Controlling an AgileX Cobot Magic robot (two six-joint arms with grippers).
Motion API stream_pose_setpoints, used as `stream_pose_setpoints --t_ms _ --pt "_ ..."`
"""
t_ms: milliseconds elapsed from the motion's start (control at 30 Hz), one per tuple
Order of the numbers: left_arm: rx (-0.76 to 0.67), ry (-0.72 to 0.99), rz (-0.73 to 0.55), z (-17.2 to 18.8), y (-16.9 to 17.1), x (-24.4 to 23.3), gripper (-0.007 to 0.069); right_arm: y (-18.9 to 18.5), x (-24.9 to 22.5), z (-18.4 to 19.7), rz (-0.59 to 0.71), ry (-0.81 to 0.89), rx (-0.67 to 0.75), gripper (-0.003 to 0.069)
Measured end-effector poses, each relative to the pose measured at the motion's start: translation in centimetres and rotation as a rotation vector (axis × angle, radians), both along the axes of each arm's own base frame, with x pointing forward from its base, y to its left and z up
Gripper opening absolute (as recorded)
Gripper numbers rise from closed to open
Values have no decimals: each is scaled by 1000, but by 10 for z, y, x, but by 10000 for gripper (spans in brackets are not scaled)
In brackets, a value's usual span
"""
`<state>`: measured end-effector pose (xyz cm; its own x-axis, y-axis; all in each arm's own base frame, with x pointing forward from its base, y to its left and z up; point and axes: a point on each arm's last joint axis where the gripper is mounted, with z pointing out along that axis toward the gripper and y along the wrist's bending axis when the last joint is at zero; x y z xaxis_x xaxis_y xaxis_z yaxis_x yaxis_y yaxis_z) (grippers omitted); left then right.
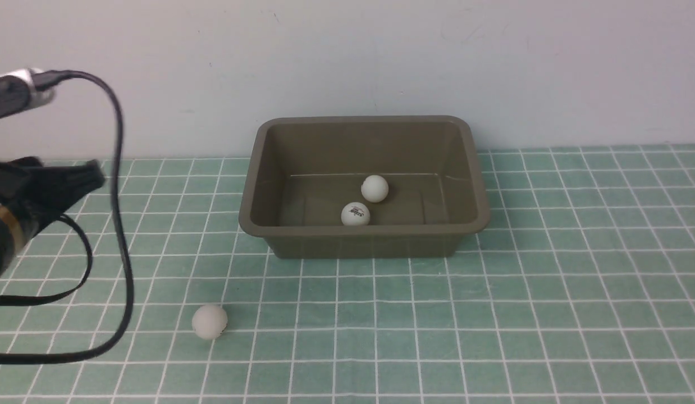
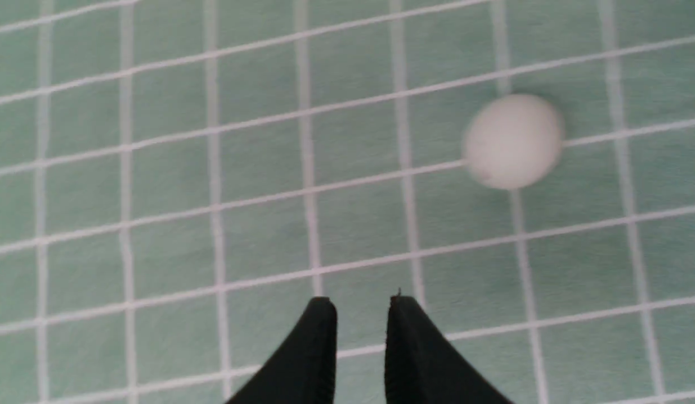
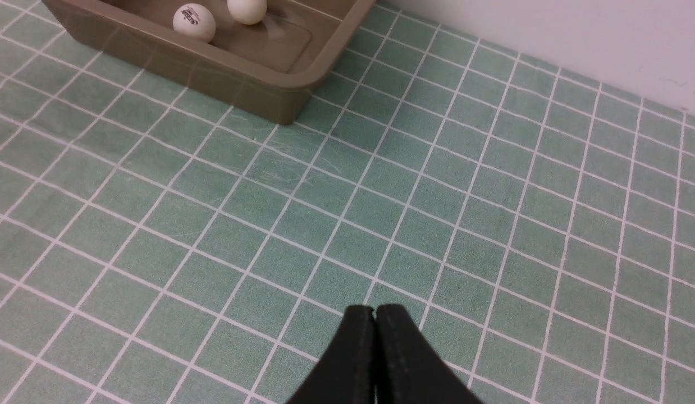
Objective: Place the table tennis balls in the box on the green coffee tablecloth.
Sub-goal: 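Reach for and grasp a ping pong ball on the table beside the basket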
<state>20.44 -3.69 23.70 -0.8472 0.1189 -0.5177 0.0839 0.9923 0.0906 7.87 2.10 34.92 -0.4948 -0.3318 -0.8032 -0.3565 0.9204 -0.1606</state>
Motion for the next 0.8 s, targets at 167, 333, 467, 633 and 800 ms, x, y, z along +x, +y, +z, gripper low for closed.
stream_pose_setpoints --t_ms 167,333,467,633,800 --pt "-97 -74 -182 1 -18 9 149 0 0 0 0 0 0 -15" --pt "-88 -59 -230 -7 -21 15 230 0 0 0 -1 2 1 -15" --pt "-88 -17 -233 -17 -23 20 315 0 0 -1 -1 8 -1 -15" --pt "-97 -5 -225 -27 -26 27 431 0 -1 -1 -1 15 -3 -15" --pt "-113 10 -209 -39 -28 35 507 0 -1 -1 -1 16 -2 -16"
